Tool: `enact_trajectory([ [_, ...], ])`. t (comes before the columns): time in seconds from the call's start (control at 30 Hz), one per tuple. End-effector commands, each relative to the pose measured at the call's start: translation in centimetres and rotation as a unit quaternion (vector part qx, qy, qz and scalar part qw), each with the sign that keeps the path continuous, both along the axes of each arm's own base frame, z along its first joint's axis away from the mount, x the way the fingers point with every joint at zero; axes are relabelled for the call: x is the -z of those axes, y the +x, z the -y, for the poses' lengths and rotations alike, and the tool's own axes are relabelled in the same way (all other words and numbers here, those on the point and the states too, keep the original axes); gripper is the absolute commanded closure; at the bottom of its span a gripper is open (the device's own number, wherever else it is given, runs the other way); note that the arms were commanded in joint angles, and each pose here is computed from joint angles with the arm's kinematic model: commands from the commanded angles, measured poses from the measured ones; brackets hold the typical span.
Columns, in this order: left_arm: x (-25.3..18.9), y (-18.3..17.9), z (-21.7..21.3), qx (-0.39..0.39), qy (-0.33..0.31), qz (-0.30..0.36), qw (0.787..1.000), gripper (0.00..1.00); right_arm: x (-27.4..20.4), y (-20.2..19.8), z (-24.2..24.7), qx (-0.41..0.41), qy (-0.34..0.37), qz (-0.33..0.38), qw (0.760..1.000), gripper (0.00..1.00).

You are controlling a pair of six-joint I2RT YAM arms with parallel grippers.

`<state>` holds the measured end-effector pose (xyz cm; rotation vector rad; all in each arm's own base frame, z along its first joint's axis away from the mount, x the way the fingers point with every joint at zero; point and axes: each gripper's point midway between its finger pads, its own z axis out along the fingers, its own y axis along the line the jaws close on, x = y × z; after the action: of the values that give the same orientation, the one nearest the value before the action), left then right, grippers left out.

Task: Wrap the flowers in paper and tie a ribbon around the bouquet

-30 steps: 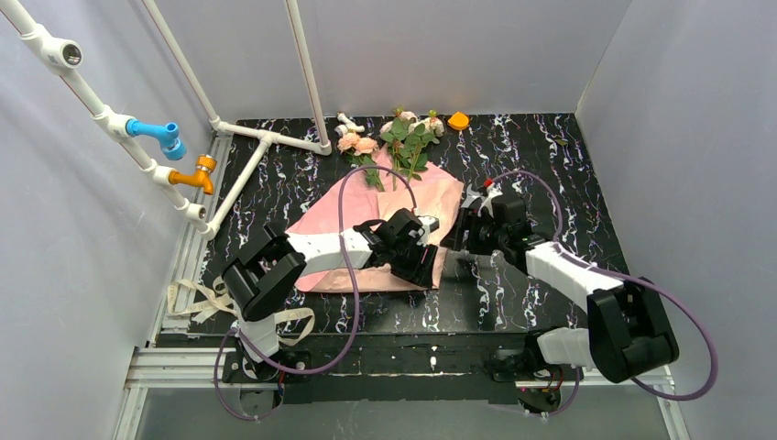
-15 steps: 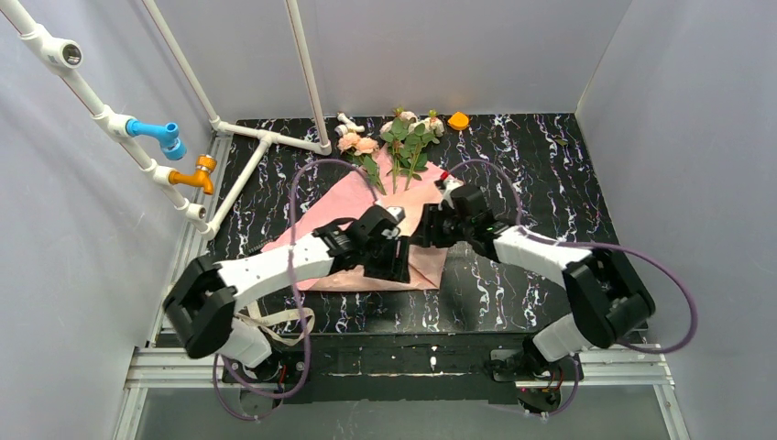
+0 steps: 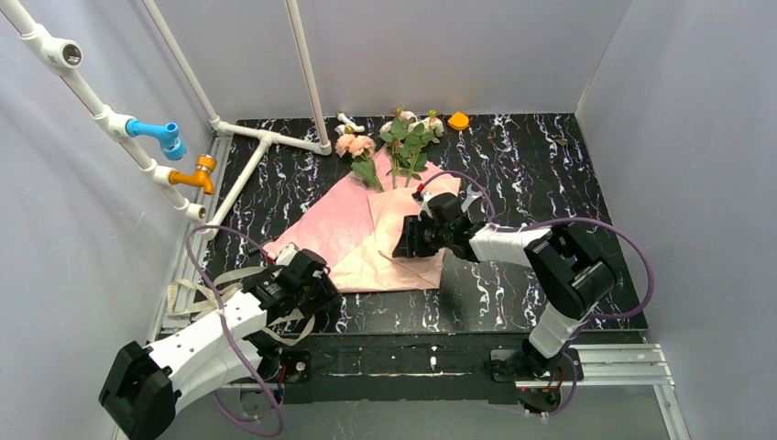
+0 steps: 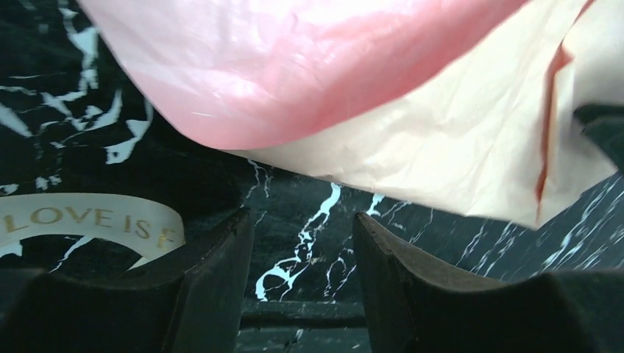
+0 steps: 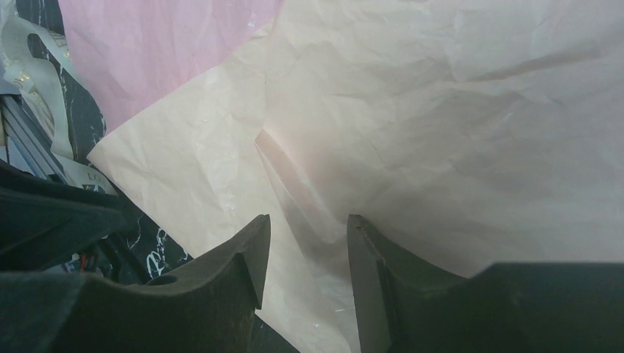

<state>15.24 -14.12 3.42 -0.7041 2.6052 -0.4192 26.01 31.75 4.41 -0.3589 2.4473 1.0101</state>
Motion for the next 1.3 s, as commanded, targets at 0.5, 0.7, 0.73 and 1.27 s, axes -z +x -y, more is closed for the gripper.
enact_trajectory([
  [0.5, 1.1, 2.8, -4.5, -0.182, -0.004, 0.104, 0.978, 0.50, -3.7, 1.8, 1.7, 0.037, -0.035, 0.065, 0.997, 0.43],
  [0.7, 2.4, 2.6, -4.5, -0.188, 0.007, 0.084, 0.979, 0.55, -5.3, 0.8, 0.4, -0.001, 0.005, 0.062, 0.998, 0.43],
  [0.73, 2.8, 2.4, -4.6, -0.191, 0.010, 0.079, 0.978, 0.58, -5.4, 0.5, 0.1, -0.008, 0.010, 0.059, 0.998, 0.43],
  [1.27, 3.6, 2.6, -5.2, -0.181, 0.034, 0.089, 0.979, 0.98, -5.0, -6.2, -5.0, -0.141, 0.052, 0.023, 0.988, 0.68],
])
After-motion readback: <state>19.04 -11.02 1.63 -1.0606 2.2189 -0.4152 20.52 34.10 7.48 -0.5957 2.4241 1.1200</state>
